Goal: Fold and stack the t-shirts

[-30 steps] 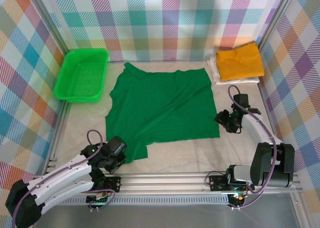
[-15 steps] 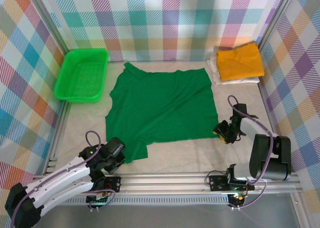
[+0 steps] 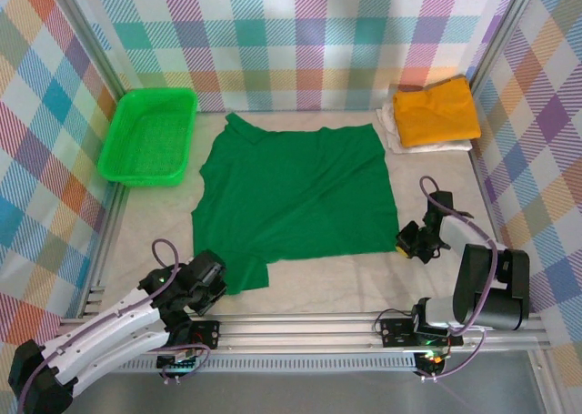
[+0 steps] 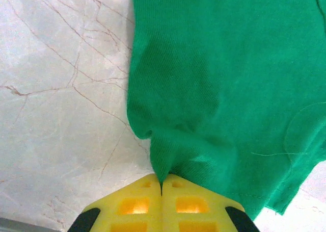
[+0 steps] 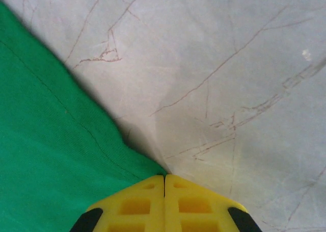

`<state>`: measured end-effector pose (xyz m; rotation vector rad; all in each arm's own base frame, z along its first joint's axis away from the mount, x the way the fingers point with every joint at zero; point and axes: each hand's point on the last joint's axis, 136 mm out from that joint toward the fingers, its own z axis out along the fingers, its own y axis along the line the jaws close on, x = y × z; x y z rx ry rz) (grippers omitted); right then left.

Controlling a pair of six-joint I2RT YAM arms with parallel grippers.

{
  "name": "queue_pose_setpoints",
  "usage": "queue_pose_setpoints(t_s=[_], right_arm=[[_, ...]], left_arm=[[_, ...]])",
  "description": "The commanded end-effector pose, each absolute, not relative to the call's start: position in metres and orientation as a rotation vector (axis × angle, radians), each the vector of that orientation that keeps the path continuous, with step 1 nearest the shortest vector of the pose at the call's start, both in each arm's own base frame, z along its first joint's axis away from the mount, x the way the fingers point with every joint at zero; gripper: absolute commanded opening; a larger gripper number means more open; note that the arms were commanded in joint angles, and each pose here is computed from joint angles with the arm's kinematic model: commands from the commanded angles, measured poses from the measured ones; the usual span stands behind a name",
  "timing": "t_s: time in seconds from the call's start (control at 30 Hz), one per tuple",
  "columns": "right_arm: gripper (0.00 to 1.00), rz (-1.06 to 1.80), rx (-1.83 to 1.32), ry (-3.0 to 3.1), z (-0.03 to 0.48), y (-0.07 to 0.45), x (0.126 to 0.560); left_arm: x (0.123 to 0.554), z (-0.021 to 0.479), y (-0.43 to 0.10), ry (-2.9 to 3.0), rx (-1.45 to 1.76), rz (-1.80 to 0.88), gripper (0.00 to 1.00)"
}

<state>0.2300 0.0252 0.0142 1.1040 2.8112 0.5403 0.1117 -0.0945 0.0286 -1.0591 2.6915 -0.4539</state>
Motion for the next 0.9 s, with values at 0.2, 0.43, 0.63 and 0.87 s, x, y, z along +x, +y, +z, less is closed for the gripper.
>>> queue_pose_setpoints(t_s=[0.2, 0.43, 0.63, 0.87], right_arm=[[0.00, 0.596, 0.996, 2.755, 0.048, 0.035, 0.230], [0.00, 0.554, 1.053, 2.766, 0.054, 0.032, 0.205], [0.10, 0.652, 1.045, 2.764, 0.043, 0.041, 0.212], [0.00, 0.615, 1.034, 2.740, 0.040, 0.036, 0.221]], left_arm=[[0.113, 0.041, -0.084, 2.656, -1.047, -0.404, 0.00], [0.112, 0.043, -0.079, 2.633, -1.061, -0.400, 0.00], [0.113, 0.039, -0.078, 2.606, -1.067, -0.429, 0.00], [0.113, 0.040, -0.078, 2.603, -1.063, -0.440, 0.00]])
